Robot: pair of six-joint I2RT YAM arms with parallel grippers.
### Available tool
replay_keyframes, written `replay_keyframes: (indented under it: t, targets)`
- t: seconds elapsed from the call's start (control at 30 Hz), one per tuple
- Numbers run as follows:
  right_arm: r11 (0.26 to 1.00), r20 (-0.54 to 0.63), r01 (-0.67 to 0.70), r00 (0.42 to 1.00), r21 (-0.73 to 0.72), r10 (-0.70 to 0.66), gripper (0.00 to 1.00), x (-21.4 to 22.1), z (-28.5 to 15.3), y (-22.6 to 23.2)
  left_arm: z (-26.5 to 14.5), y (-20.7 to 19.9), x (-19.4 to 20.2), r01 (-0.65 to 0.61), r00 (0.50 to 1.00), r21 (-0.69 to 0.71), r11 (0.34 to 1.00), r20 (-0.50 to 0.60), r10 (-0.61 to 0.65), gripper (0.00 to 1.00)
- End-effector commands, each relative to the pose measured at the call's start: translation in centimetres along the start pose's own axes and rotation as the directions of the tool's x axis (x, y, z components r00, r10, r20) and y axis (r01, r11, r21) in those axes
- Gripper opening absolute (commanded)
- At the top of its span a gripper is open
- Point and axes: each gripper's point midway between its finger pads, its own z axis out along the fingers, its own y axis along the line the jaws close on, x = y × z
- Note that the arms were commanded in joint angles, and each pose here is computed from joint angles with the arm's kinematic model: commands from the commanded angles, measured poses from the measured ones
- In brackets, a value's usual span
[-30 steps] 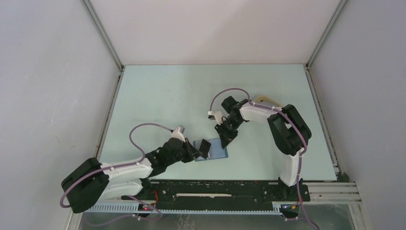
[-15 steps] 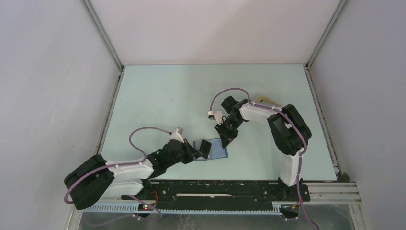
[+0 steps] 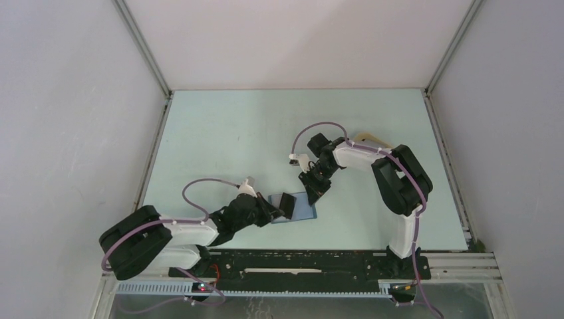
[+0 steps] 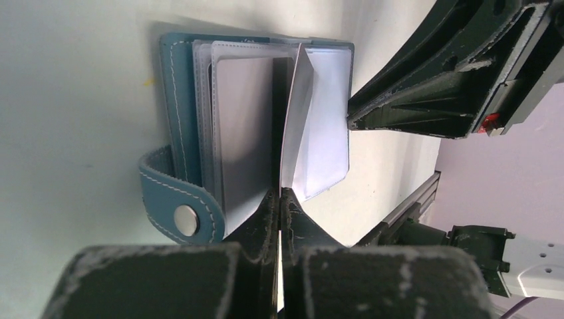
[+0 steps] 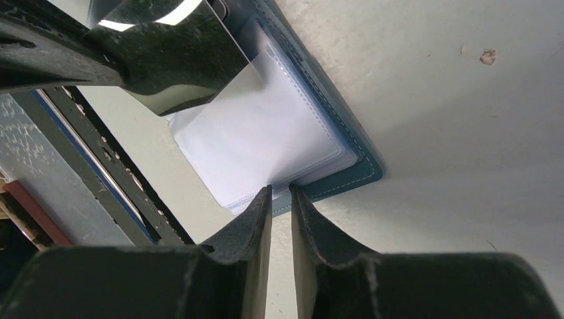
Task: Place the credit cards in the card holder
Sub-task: Insert the credit card into the card holder.
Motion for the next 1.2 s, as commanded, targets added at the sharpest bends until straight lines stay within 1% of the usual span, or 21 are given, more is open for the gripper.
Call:
replay_keyframes:
  t: [0.0,0.33,0.67,1.03,1.17]
  targets:
    - [0.999,0.005,0.009,1.0,0.035,-0.009,0.25,-0.6,-0.3,-0.5,0.6,-0.2,0.4,0.036,0.999,0.011,0.999,-0.002,-0.036,0.0]
    - [1.0,-0.004,0.004,1.0,0.031,-0.004,0.25,-0.4,-0.1,-0.5,0.5,0.7,0.1,0.074,0.994,-0.013,0.997,0.081,-0.073,0.0]
    - [1.0,-0.006,0.006,1.0,0.022,-0.006,0.25,-0.4,0.0,-0.2,0.8,0.8,1.0,0.08,0.992,-0.027,0.996,0.101,-0.077,0.0]
    - [1.0,-0.01,0.005,1.0,0.017,-0.004,0.25,-0.3,0.0,-0.1,1.1,1.4,0.6,0.068,0.985,-0.049,0.997,0.165,-0.059,0.0]
    - [1.0,-0.011,0.006,1.0,0.016,-0.006,0.25,-0.3,0.0,-0.1,1.3,1.3,0.7,0.072,0.984,-0.042,0.997,0.163,-0.064,0.0]
